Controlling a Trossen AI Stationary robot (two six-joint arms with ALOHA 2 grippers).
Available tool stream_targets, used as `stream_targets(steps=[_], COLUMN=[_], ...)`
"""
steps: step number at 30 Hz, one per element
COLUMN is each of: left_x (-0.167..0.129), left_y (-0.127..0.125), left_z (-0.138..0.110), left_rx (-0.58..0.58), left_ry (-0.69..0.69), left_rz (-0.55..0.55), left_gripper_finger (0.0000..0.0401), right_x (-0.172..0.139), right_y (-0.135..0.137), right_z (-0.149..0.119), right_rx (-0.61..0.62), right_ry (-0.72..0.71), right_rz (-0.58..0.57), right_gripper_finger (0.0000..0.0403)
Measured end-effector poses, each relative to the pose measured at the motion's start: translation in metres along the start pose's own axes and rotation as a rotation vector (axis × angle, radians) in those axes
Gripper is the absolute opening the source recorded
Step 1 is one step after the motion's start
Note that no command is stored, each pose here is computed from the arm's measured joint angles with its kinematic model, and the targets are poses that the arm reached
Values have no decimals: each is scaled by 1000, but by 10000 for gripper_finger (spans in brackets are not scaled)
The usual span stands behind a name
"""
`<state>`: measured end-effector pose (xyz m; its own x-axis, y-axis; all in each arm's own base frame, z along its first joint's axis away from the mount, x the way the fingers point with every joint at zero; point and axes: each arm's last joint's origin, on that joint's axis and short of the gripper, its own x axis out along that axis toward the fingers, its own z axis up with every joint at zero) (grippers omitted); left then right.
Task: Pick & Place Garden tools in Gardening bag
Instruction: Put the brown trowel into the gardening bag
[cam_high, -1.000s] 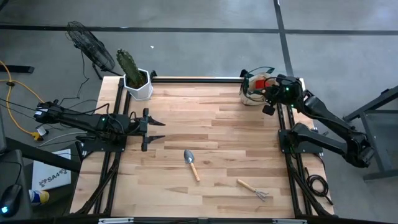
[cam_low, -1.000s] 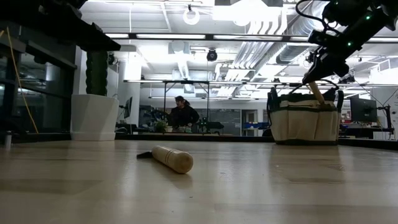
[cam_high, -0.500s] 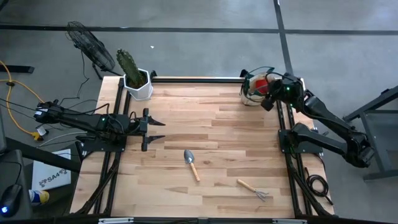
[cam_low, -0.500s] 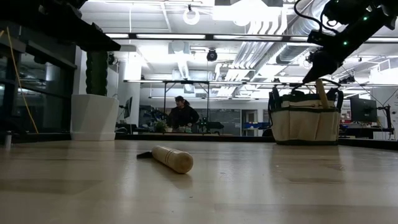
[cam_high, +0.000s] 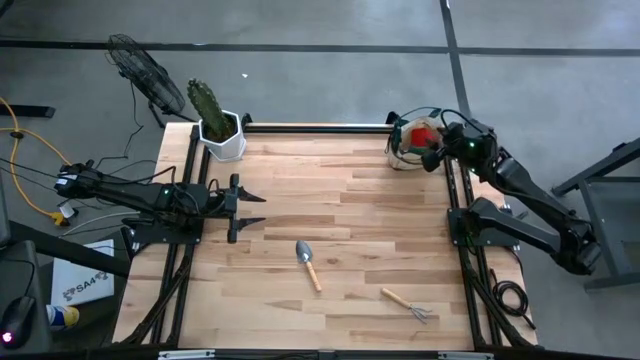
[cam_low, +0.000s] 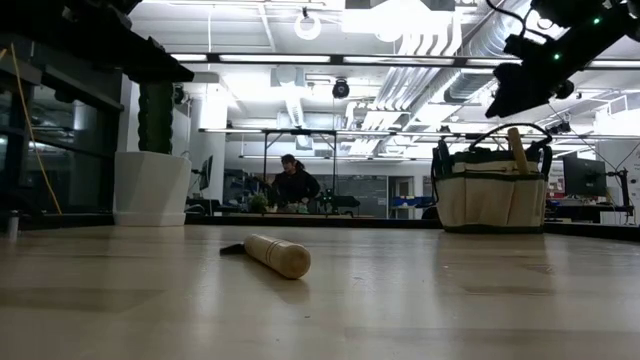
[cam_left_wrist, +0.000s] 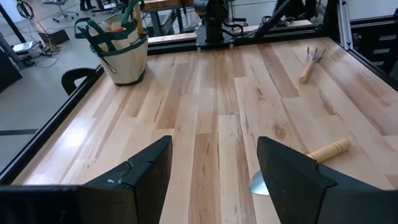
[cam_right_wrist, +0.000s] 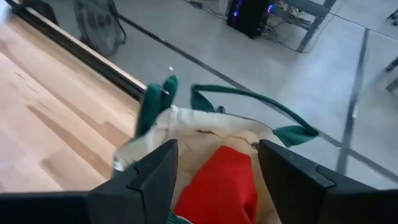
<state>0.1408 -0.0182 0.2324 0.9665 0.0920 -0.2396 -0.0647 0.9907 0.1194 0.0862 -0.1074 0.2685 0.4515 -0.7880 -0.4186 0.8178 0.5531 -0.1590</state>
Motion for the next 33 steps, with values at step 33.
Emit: stream_targets(steps=[33], left_x=[64], left_y=[-22], left_z=[-30], left_rx=[253], left_ry=[191], left_rz=[-122], left_gripper_finger=[229], right_x=[-38], right_y=[6], right_z=[5], right_rx=[224], right_ry=[-176], right_rz=[447], right_gripper_finger=[215])
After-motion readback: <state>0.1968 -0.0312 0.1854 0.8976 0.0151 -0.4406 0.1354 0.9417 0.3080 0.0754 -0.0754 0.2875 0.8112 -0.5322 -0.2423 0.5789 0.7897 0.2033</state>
